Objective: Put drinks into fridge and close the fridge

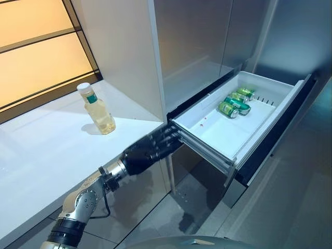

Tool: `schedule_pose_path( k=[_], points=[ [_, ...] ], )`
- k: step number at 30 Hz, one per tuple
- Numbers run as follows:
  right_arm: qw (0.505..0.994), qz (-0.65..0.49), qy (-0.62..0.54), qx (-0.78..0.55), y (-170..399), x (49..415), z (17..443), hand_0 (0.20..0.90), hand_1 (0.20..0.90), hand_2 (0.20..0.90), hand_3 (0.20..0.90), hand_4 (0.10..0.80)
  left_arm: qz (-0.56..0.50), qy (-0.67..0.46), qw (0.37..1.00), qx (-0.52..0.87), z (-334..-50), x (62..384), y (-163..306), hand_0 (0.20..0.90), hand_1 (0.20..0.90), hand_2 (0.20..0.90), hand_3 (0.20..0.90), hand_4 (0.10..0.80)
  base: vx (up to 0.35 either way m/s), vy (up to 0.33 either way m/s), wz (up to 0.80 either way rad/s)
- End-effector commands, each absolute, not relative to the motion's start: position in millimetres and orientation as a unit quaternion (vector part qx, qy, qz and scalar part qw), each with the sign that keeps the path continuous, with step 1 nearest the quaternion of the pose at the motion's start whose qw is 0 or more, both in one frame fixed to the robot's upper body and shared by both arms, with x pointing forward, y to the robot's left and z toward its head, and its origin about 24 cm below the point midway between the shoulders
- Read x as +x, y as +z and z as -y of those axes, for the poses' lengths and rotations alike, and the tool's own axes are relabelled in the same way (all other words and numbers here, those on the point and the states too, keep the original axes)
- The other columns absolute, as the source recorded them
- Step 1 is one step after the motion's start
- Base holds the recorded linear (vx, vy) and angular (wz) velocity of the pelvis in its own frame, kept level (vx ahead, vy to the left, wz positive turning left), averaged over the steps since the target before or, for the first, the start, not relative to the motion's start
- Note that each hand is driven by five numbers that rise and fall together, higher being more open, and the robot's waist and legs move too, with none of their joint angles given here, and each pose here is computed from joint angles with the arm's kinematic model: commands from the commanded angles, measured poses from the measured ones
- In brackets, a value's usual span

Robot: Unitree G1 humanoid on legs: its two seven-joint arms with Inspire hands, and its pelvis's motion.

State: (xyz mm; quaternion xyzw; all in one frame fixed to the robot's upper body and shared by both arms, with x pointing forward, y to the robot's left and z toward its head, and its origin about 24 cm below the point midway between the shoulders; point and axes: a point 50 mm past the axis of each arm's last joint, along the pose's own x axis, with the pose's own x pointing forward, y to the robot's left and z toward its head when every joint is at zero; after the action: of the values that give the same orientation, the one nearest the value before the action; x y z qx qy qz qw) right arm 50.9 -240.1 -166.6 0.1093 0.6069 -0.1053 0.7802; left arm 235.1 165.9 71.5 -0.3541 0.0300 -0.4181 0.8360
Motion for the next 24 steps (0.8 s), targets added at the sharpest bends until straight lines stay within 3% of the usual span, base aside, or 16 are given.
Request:
schedule_pose_path(
  k=[1,6,12,17,24],
  points=[
    [0.786,-0.599,-0.092,0.123,-170.7,55.7,220.1,0.900,0.900,0.900,0.900,0.800,0.291,-0.326,0.844,-0.313,-210.2,259.8,171.4,0.900,0.900,0.900,0.900,0.800,0.023,-0.030,0.04],
    [0.783,-0.604,-0.082,0.126,-173.7,50.0,207.7,0.900,0.900,0.900,0.900,0.800,0.412,-0.131,0.886,-0.167,-241.0,253.1,203.0,0.900,0.900,0.900,0.900,0.800,0.014,-0.023,0.03],
    [0.782,-0.605,-0.075,0.127,-175.3,50.0,197.7,0.900,0.900,0.900,0.900,0.800,0.471,-0.003,0.881,-0.032,-238.4,239.8,221.4,0.900,0.900,0.900,0.900,0.800,-0.006,-0.015,0.17],
    [0.784,-0.604,-0.070,0.123,-175.2,53.2,196.2,0.900,0.900,0.900,0.900,0.800,0.490,0.081,0.868,0.029,-238.3,237.9,224.8,0.900,0.900,0.900,0.900,0.800,-0.020,-0.010,0.15],
    [0.786,-0.604,-0.062,0.120,-174.3,59.1,197.4,0.900,0.900,0.900,0.900,0.800,0.433,0.123,0.892,0.039,-245.9,252.9,208.5,0.900,0.900,0.900,0.900,0.800,-0.010,0.003,0.04]
  ],
)
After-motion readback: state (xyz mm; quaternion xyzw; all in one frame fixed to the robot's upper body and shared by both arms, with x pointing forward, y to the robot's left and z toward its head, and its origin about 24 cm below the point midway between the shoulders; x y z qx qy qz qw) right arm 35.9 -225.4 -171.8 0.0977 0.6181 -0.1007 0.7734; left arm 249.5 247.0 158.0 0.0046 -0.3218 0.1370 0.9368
